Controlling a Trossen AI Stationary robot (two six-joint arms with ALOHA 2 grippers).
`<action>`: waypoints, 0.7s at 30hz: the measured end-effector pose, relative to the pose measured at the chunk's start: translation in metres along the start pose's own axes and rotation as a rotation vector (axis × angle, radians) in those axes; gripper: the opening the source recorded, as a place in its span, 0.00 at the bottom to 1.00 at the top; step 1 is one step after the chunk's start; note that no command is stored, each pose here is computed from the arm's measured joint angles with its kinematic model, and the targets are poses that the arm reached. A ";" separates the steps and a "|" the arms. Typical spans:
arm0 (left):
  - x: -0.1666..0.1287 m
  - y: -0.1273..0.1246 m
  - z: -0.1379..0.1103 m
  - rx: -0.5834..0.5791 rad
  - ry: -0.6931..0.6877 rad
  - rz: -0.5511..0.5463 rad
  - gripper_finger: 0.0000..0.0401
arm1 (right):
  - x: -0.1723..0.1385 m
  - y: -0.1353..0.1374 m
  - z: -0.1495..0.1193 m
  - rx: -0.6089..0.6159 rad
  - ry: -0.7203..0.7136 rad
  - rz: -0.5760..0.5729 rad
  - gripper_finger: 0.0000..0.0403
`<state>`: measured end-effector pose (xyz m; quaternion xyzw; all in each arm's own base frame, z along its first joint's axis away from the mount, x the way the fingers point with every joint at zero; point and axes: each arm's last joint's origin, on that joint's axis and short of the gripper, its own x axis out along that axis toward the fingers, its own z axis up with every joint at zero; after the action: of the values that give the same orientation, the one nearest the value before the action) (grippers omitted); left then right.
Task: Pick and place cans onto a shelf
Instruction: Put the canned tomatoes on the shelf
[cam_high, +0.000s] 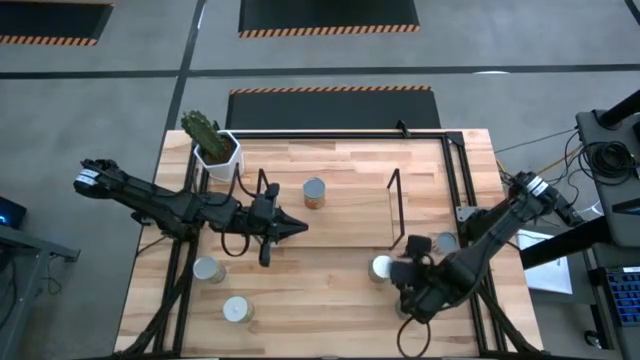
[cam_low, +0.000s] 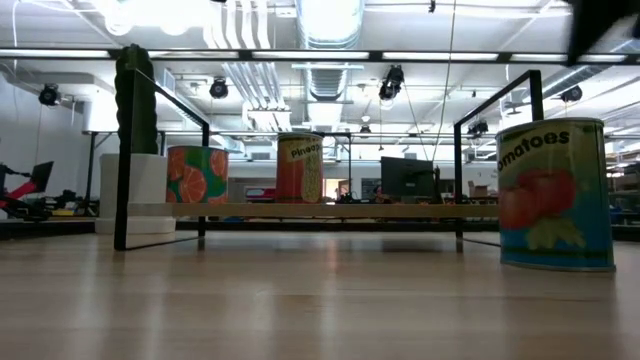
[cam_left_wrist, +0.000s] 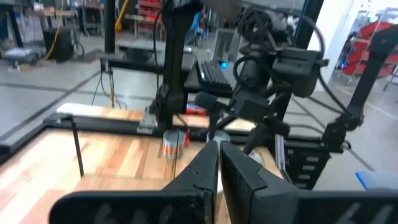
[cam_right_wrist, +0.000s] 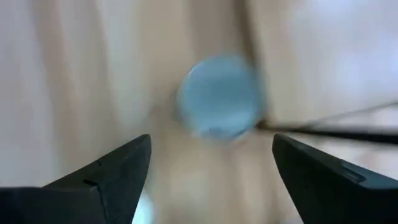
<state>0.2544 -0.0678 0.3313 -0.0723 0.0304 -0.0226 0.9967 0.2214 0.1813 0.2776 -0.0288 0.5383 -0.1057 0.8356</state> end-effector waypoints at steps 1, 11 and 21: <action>0.000 0.000 0.001 0.004 -0.013 -0.002 0.00 | -0.003 -0.003 0.001 -0.035 -0.045 -0.032 0.80; 0.000 -0.001 0.004 0.036 -0.044 -0.006 0.00 | -0.007 -0.009 0.008 -0.135 -0.196 -0.168 0.80; 0.000 -0.001 0.006 0.062 -0.066 0.005 0.00 | 0.011 -0.020 0.024 0.043 0.013 0.051 0.89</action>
<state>0.2546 -0.0675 0.3378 -0.0419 -0.0031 -0.0188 0.9989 0.2449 0.1579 0.2811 0.0034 0.5419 -0.0963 0.8349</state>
